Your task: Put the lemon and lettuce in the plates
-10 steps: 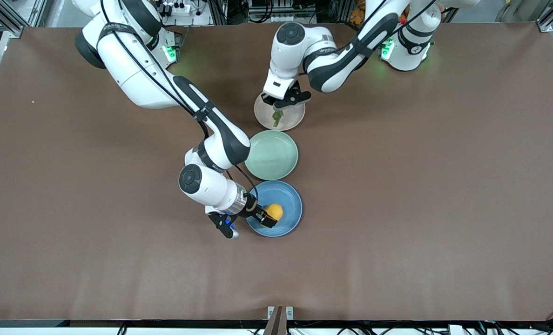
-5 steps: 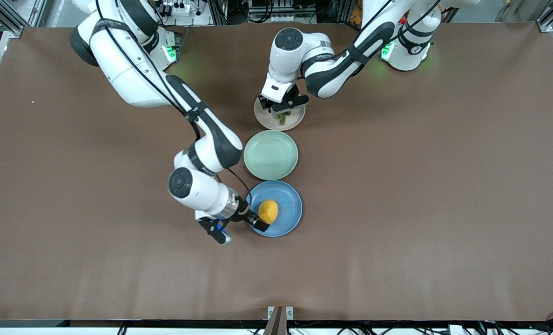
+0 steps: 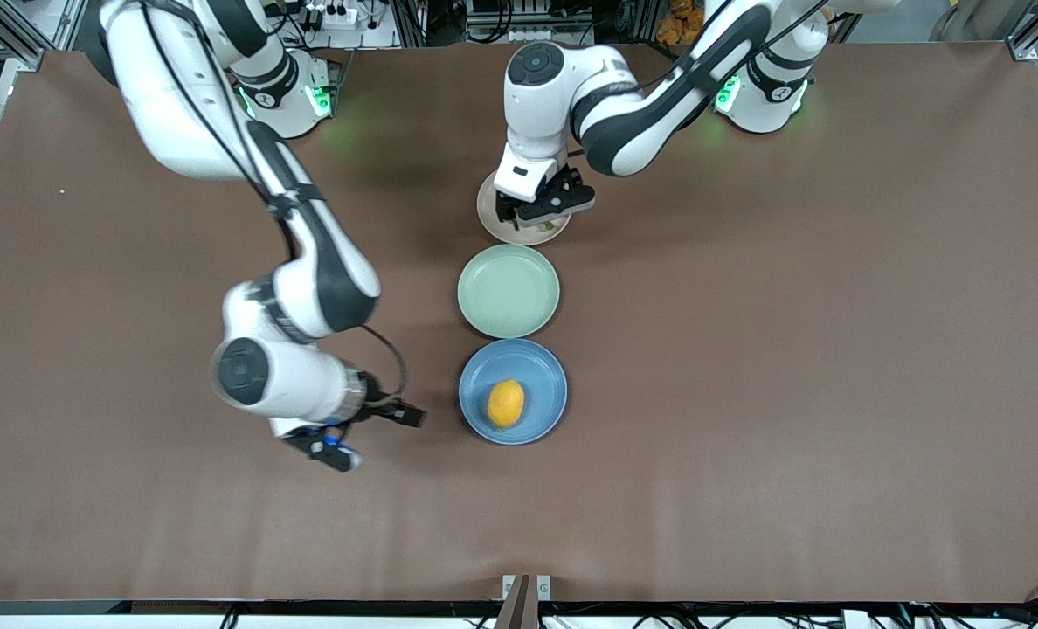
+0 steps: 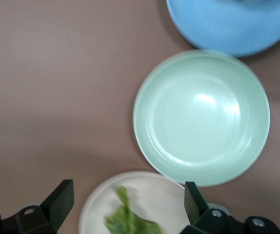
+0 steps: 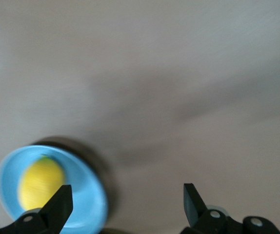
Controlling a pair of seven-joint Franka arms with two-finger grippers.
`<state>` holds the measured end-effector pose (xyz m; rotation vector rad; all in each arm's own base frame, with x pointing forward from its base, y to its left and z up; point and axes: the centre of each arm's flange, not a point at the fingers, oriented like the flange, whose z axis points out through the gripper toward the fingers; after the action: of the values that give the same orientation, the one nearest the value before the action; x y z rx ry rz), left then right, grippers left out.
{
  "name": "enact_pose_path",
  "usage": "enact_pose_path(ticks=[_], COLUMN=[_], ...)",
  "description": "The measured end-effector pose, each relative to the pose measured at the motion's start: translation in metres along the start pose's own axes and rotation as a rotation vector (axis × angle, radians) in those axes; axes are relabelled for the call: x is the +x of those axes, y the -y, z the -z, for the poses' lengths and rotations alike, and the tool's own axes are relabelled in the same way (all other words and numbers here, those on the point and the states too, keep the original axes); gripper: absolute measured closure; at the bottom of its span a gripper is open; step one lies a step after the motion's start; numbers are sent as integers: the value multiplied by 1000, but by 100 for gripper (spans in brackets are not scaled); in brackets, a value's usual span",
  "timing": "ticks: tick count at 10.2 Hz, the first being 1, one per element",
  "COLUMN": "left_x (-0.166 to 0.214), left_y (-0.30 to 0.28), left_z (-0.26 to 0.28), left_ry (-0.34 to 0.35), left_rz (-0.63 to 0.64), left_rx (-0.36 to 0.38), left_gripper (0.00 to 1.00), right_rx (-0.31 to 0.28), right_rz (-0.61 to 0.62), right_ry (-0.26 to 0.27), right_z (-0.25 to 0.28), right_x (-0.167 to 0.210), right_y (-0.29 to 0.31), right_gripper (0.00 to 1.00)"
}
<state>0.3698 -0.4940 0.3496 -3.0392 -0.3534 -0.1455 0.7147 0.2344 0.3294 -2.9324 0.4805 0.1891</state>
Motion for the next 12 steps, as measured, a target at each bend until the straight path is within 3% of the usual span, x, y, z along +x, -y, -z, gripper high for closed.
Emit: enact_pose_path(ticks=[2,5,8,12], left_x=[50,162,265,311], left_y=[12,67,153,213], left_z=[42,84,98,100], left_ry=[7,39,37,30], left_rz=[-62,-132,-155,-177], left_rx=[52,36,-7,-12], left_gripper=[0,0,0,0], right_rx=[-54,-51,-122,-109], right_rz=[40,65,64,194], right_ry=[5,-40,-90,-111], right_z=[53,129,216,289], right_x=[21,29,-9,-71], right_y=[-60,-128,-196,-258], right_gripper=[0,0,0,0])
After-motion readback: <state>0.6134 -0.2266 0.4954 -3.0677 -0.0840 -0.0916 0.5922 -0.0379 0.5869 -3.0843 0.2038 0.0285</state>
